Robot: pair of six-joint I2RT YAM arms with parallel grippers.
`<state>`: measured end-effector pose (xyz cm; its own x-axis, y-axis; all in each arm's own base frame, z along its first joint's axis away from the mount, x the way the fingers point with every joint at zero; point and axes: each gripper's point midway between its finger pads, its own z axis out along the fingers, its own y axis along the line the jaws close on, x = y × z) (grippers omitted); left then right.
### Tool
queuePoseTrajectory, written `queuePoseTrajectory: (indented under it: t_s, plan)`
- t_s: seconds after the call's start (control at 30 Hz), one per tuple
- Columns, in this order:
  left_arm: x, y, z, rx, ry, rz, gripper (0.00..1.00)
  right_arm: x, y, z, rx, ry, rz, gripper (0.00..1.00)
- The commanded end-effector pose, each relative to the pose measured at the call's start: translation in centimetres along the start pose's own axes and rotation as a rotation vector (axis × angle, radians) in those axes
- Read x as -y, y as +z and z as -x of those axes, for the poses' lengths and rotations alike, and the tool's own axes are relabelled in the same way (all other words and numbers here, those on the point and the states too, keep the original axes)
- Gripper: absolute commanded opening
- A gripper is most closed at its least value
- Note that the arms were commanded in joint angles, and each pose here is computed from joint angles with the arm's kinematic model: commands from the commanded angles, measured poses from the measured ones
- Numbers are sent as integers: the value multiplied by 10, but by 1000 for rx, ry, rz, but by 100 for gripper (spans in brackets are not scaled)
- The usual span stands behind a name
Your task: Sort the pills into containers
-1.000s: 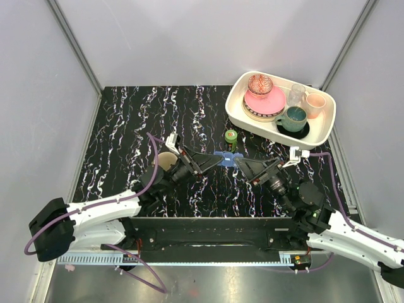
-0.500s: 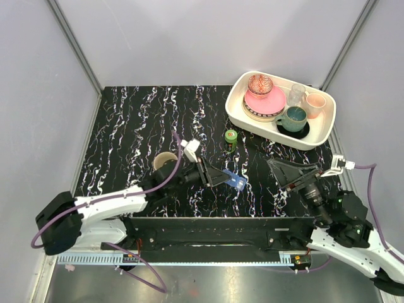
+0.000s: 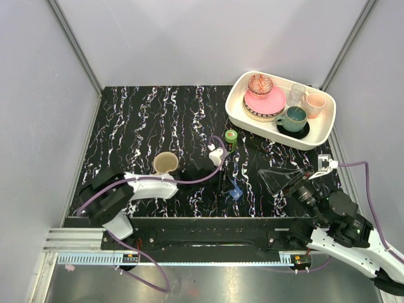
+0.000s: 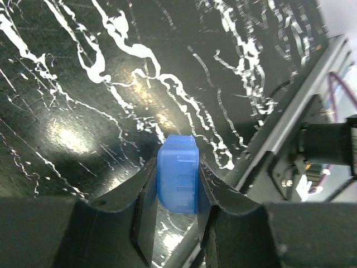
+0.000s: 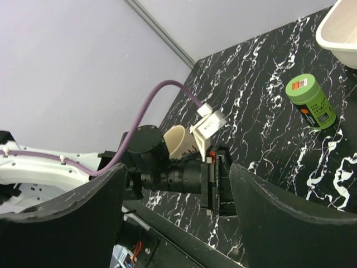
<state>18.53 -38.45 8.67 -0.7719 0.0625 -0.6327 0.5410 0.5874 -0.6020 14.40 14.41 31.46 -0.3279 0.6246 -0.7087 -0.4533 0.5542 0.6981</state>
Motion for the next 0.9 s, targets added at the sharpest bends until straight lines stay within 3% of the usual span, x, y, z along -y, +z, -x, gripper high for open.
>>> queuePoseTrajectory:
  t_s: [0.0,0.2,0.43,0.77,0.87]
  plan:
    - [0,17,18,28,119,-13,5,5,-1,-15,-47,-16,8,80]
    - [-27,29,10,-20,166,91,13,10,-9,-15,-22,-7,37,82]
    - [-44,29,11,-27,179,184,46,13,-13,-17,-20,-15,44,83]
    - [-60,20,12,-35,184,272,65,12,-15,-15,-17,-20,55,83]
    - [-57,13,18,-30,195,282,75,12,-15,-15,-18,-22,54,83]
